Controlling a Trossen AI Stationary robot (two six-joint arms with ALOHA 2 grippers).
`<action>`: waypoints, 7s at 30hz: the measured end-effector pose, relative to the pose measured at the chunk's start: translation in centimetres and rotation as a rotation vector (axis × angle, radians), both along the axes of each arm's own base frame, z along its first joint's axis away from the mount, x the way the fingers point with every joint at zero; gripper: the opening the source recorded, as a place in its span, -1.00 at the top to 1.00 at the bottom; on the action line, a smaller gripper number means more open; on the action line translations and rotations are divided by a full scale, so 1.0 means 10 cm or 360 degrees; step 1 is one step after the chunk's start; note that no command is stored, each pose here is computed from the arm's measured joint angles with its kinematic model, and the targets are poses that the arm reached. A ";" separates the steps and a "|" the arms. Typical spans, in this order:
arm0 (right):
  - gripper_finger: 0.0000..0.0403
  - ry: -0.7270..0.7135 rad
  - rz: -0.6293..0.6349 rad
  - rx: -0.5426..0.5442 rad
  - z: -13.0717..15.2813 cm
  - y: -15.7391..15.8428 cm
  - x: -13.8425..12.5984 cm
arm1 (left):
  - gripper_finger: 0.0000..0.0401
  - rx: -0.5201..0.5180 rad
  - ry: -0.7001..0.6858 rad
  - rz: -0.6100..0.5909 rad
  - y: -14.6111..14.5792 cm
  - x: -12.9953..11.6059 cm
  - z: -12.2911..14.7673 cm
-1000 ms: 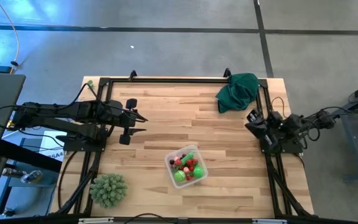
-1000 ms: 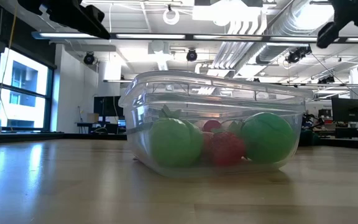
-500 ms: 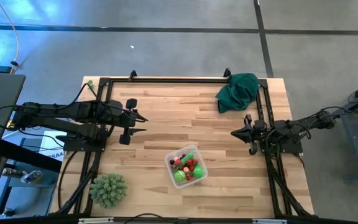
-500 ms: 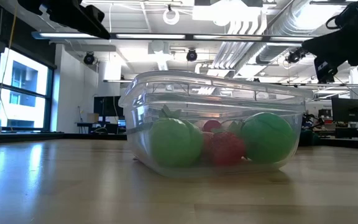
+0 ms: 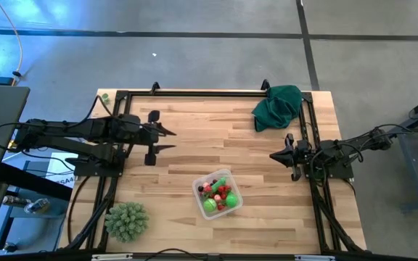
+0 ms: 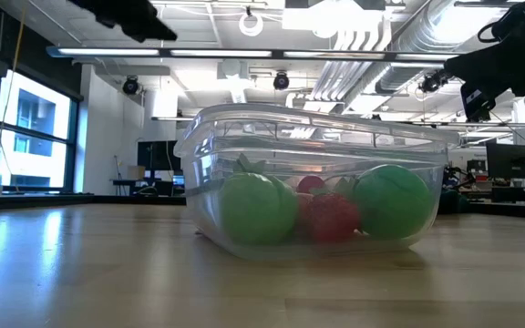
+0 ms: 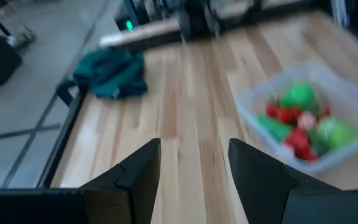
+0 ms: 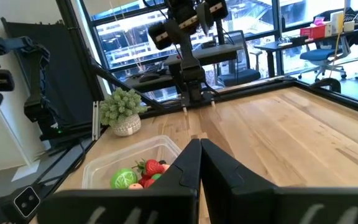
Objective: Pick and placing Produce into tupperware
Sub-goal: Return to Home Position
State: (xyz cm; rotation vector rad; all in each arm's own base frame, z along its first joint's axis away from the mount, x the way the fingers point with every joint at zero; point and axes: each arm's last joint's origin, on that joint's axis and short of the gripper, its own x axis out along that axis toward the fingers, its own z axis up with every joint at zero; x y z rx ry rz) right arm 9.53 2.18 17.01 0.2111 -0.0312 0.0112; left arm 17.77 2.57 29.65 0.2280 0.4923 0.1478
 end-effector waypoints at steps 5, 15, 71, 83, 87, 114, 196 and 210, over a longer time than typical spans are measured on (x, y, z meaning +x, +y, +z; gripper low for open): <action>1.00 0.0001 0.0000 0.0000 0.00 0.00 0.00 | 0.11 -0.0054 -0.0224 -0.0009 0.00 0.05 0.12; 1.00 0.0001 0.0000 0.0000 0.00 0.00 0.00 | 0.11 -0.0511 -0.0526 -0.0036 -0.04 -0.03 0.44; 1.00 0.0007 -0.0001 -0.0003 0.00 0.00 0.00 | 0.11 -0.0013 -0.1300 -0.0017 -0.20 -1.46 0.23; 1.00 0.0007 -0.0001 -0.0003 0.00 0.00 0.00 | 0.11 -0.0147 -0.1208 -0.0125 -0.16 -0.97 -0.53; 1.00 0.0007 -0.0001 -0.0003 0.00 0.00 0.00 | 0.19 -0.0206 -0.1118 -0.0207 -0.16 -0.89 -0.75; 1.00 0.0007 -0.0001 -0.0003 0.00 0.00 0.00 | 0.90 -0.0207 -0.0410 -0.0281 -0.18 -0.88 -1.21; 1.00 0.0007 -0.0001 -0.0002 0.00 0.00 0.00 | 0.90 -0.0204 -0.0393 -0.0277 -0.18 -0.88 -1.22; 1.00 0.0007 -0.0001 -0.0002 0.00 0.00 0.00 | 0.90 -0.0206 -0.0393 -0.0277 -0.18 -0.88 -1.22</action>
